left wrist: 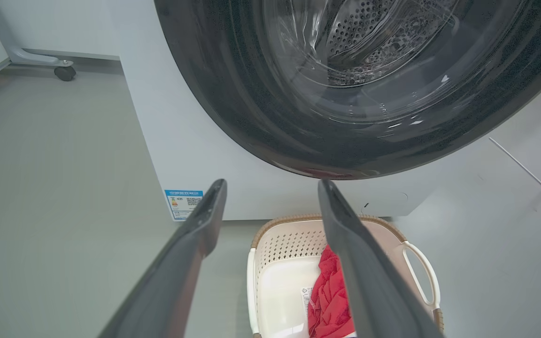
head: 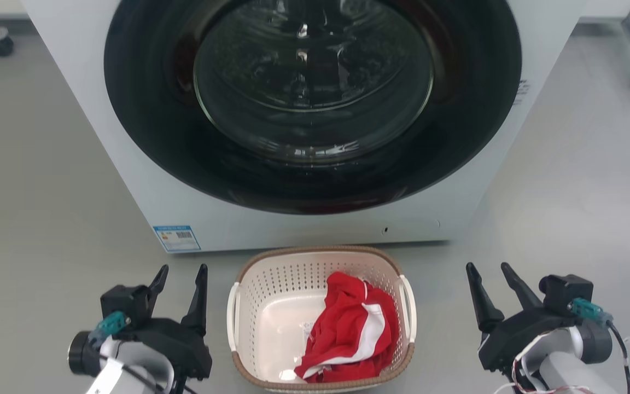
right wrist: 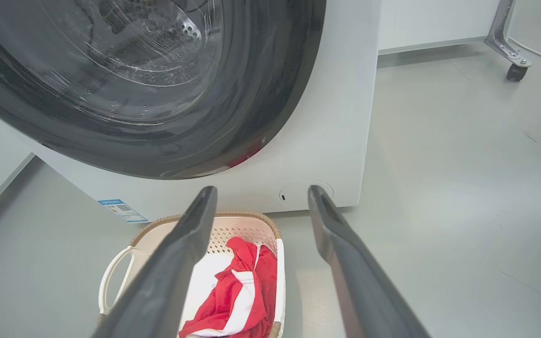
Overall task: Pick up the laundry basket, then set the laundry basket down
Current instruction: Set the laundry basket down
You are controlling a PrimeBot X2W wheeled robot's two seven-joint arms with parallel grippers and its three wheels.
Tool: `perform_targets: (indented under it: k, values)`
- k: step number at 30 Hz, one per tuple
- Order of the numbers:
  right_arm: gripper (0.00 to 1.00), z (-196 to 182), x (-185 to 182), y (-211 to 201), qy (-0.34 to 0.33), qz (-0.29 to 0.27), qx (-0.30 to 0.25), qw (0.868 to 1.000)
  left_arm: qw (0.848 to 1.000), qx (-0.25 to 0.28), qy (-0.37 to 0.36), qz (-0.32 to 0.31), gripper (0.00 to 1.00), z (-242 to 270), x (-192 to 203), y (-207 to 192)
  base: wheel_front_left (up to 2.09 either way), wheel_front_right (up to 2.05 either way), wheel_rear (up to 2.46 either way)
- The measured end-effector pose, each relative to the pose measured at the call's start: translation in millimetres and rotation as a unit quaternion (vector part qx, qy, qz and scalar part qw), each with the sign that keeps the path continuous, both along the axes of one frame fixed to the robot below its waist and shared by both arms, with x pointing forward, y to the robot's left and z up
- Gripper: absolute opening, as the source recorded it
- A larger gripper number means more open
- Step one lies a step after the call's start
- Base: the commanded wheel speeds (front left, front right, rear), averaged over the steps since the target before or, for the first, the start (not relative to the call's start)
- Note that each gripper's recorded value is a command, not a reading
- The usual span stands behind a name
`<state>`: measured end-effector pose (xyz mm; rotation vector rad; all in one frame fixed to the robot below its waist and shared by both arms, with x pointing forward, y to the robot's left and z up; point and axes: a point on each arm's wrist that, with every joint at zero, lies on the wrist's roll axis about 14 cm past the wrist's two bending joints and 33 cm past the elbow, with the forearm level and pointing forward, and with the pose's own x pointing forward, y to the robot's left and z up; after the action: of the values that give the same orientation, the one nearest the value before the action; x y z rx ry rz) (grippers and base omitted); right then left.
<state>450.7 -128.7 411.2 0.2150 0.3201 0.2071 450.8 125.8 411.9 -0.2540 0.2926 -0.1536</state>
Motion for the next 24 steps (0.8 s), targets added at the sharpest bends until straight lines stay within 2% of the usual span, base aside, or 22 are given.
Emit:
perform_targets:
  k: [24]
  values:
    - [1.00,65,-81,-15,-0.117,-0.024,-0.021,0.993,0.991,0.019,-0.130,0.032,1.00,74,-91,18,0.00,0.00,0.00]
